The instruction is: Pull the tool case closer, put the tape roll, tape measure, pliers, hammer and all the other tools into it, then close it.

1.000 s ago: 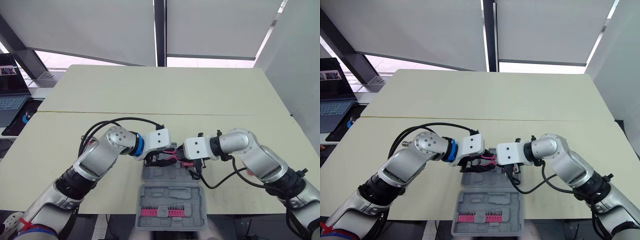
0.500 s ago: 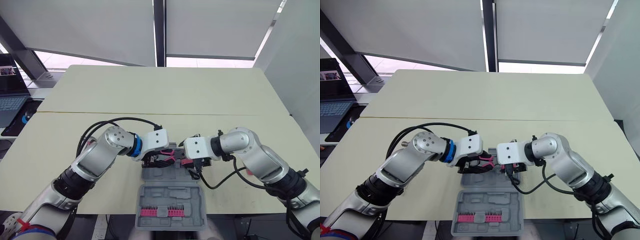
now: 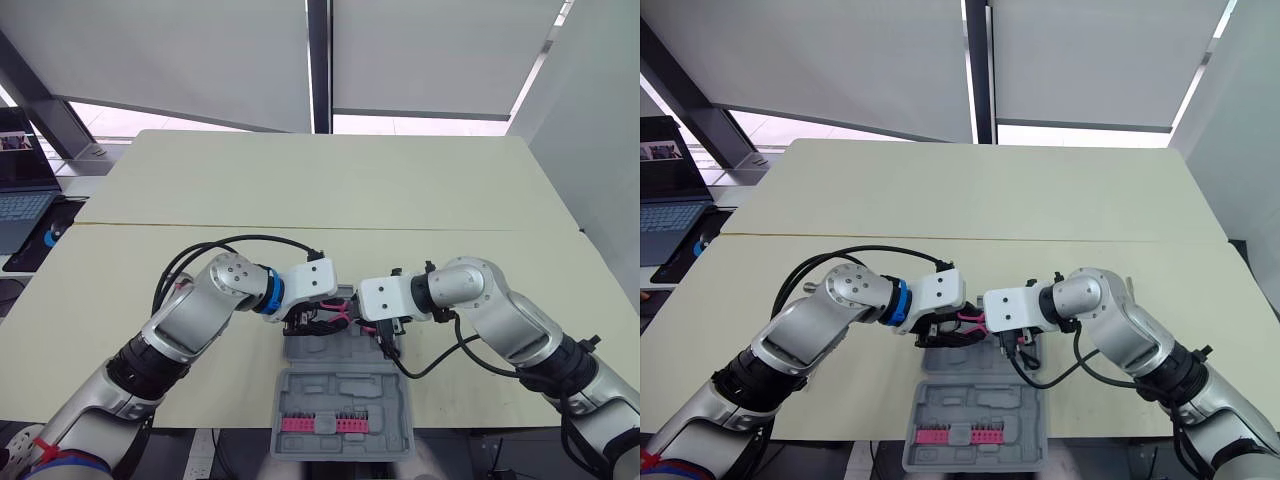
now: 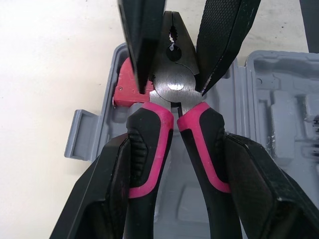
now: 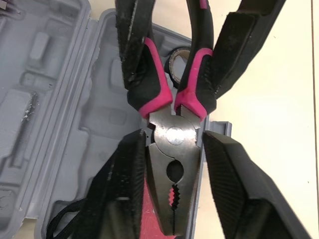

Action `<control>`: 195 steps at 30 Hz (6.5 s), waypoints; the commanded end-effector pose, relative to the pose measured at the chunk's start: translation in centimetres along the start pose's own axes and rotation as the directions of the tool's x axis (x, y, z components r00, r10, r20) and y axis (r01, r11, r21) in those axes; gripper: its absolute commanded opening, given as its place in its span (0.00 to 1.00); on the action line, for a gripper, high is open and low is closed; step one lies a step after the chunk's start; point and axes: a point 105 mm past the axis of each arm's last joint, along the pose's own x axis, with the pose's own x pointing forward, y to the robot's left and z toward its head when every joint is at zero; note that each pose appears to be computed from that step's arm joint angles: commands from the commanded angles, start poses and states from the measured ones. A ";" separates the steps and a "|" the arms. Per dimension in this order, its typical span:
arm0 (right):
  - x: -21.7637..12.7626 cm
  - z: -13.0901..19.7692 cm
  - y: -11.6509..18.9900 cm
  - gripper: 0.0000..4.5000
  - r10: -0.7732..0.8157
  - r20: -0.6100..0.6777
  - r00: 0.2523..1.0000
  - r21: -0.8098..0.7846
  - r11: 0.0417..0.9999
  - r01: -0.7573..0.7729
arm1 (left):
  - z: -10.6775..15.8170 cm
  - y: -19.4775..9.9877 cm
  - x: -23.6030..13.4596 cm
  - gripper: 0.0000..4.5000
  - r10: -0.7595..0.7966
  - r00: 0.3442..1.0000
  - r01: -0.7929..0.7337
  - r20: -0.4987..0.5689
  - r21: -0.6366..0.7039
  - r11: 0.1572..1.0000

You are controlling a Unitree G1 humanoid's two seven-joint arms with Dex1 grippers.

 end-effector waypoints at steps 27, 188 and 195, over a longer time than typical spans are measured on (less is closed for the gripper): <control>-4.2 0.7 -0.7 0.27 -0.099 -0.001 0.995 0.062 0.993 0.099 | -2.6 -1.3 -8.7 1.00 0.087 0.986 -0.103 0.143 0.111 0.988; 2.7 -7.2 4.7 0.00 -0.131 0.137 0.982 0.430 0.901 0.061 | -10.9 -1.5 0.9 0.01 0.255 0.962 -0.236 0.093 -0.176 0.956; 2.8 -7.6 3.8 0.00 -0.138 0.123 0.983 0.420 0.904 0.075 | -10.3 -0.5 1.7 0.01 0.256 0.962 -0.239 0.099 -0.159 0.958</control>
